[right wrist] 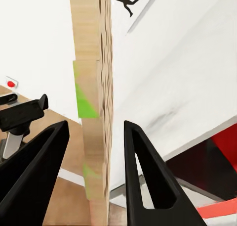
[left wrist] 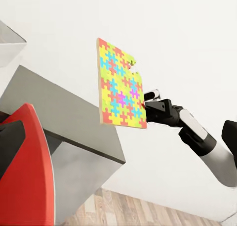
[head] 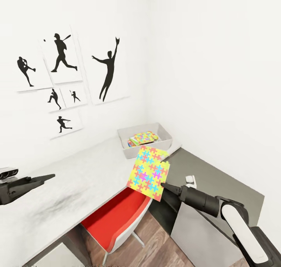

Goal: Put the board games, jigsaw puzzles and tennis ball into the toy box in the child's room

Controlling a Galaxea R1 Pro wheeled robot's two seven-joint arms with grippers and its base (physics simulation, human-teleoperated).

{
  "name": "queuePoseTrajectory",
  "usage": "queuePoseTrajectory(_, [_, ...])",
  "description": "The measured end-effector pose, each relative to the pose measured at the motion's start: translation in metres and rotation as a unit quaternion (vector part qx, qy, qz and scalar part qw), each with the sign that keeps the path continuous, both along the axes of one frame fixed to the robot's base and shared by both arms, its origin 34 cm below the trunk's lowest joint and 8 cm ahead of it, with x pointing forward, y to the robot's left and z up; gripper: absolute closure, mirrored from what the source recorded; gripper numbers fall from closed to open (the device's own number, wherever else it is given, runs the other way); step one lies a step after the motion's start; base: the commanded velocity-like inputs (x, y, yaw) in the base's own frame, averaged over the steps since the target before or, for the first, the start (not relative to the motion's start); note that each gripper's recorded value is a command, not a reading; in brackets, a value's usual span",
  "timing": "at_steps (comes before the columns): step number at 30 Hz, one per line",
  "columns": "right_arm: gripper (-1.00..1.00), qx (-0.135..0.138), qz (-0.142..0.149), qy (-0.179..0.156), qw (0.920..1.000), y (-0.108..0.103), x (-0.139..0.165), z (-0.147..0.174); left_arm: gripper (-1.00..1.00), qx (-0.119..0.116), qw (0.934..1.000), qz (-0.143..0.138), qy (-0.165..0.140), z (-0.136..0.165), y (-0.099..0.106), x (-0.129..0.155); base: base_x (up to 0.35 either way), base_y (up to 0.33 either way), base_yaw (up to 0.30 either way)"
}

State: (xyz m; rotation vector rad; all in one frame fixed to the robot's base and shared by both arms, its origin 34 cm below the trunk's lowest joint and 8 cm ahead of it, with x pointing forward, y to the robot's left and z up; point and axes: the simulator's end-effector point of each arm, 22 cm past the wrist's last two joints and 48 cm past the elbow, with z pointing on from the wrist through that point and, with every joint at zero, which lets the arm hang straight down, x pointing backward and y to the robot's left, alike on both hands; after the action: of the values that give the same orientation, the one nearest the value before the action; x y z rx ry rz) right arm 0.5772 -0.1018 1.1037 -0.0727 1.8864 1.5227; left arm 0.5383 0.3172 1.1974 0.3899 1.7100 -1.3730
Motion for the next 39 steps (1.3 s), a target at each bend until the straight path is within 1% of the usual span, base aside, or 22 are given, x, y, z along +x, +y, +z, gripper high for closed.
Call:
queuePoseTrajectory(7, [1.00, -0.002, 0.000, -0.003, 1.0000, -0.002, 0.000, 0.001, -1.00, 0.000, 1.0000, -0.001, 0.003, -0.001, 0.000, 0.000, 0.186, 0.000, 0.086])
queuePoseTrajectory(13, [1.00, -0.001, 0.000, -0.003, 1.0000, -0.002, 0.000, 0.001, -1.00, 0.000, 1.0000, -0.001, 0.002, -0.002, 0.000, 0.000, 0.012, 0.000, 0.002])
queuePoseTrajectory(18, [1.00, 0.002, -0.002, -0.010, 1.0000, -0.002, 0.000, 0.005, -1.00, 0.000, 1.0000, -0.001, -0.001, 0.001, 0.000, -0.001, 0.022, -0.004, 0.000])
queuePoseTrajectory(39, [1.00, 0.002, -0.003, -0.024, 0.9997, -0.002, -0.003, 0.018, -1.00, 0.000, 0.9999, 0.000, -0.015, 0.012, 0.000, -0.006, 0.103, -0.067, 0.004])
